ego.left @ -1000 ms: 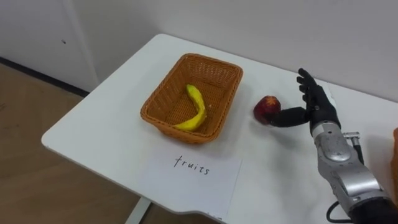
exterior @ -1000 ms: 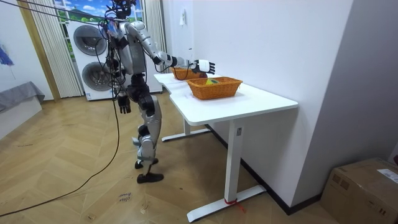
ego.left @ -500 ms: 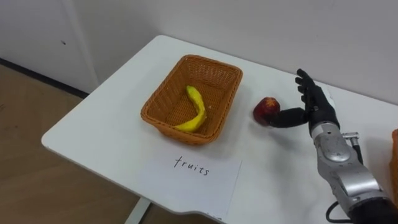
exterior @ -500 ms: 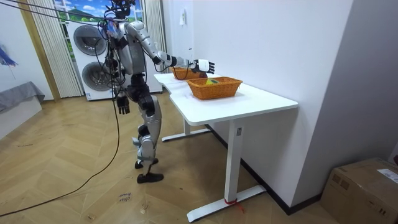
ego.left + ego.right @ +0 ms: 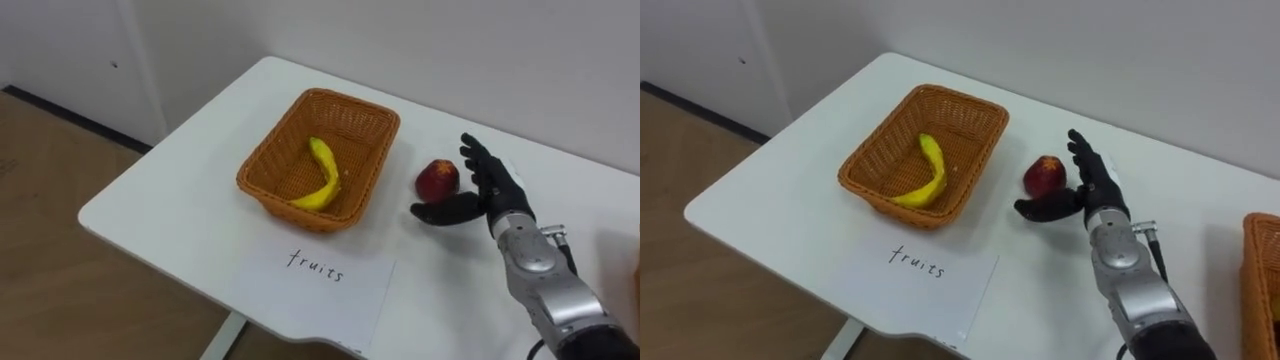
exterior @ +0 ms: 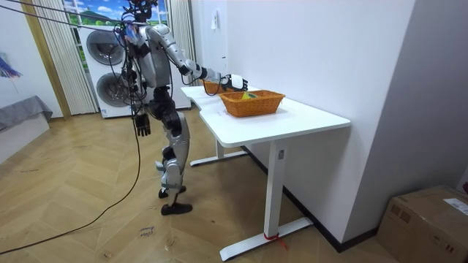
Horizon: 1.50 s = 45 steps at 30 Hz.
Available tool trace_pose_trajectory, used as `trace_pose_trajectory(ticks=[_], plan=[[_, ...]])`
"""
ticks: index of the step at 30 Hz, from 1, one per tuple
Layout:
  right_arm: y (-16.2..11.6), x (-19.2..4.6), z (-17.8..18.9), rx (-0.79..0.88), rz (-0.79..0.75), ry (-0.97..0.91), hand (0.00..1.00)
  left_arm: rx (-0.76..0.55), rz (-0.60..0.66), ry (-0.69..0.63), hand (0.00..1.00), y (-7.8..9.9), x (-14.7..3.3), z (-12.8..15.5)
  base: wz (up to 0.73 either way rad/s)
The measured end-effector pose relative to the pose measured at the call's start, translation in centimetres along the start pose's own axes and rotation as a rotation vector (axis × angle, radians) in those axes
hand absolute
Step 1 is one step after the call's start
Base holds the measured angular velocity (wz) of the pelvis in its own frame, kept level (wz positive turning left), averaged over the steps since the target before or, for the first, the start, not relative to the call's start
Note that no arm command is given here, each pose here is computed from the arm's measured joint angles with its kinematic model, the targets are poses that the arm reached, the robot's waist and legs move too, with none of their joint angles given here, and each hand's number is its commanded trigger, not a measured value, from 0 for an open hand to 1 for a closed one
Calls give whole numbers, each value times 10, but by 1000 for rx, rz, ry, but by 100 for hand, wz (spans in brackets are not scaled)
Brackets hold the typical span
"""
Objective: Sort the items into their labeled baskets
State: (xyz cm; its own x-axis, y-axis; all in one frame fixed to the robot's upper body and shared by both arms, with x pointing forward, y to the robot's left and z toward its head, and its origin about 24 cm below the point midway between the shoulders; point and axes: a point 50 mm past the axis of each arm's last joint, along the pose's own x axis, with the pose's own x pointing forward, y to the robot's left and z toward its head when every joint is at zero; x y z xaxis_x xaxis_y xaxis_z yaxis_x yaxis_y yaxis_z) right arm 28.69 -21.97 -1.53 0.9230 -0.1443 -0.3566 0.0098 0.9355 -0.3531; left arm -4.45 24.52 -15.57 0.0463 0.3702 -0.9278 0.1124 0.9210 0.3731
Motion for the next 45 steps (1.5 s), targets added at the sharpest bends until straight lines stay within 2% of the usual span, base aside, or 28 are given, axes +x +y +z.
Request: trace_pose_trajectory(ticks=[23,45], plan=[[-4,0,-16,5,-12,75,0,29,6,-2,0,3,0,0,5],[-9,0,-15,33,-27,58,0,69,-5,-1,0,0,-1,-4,2]])
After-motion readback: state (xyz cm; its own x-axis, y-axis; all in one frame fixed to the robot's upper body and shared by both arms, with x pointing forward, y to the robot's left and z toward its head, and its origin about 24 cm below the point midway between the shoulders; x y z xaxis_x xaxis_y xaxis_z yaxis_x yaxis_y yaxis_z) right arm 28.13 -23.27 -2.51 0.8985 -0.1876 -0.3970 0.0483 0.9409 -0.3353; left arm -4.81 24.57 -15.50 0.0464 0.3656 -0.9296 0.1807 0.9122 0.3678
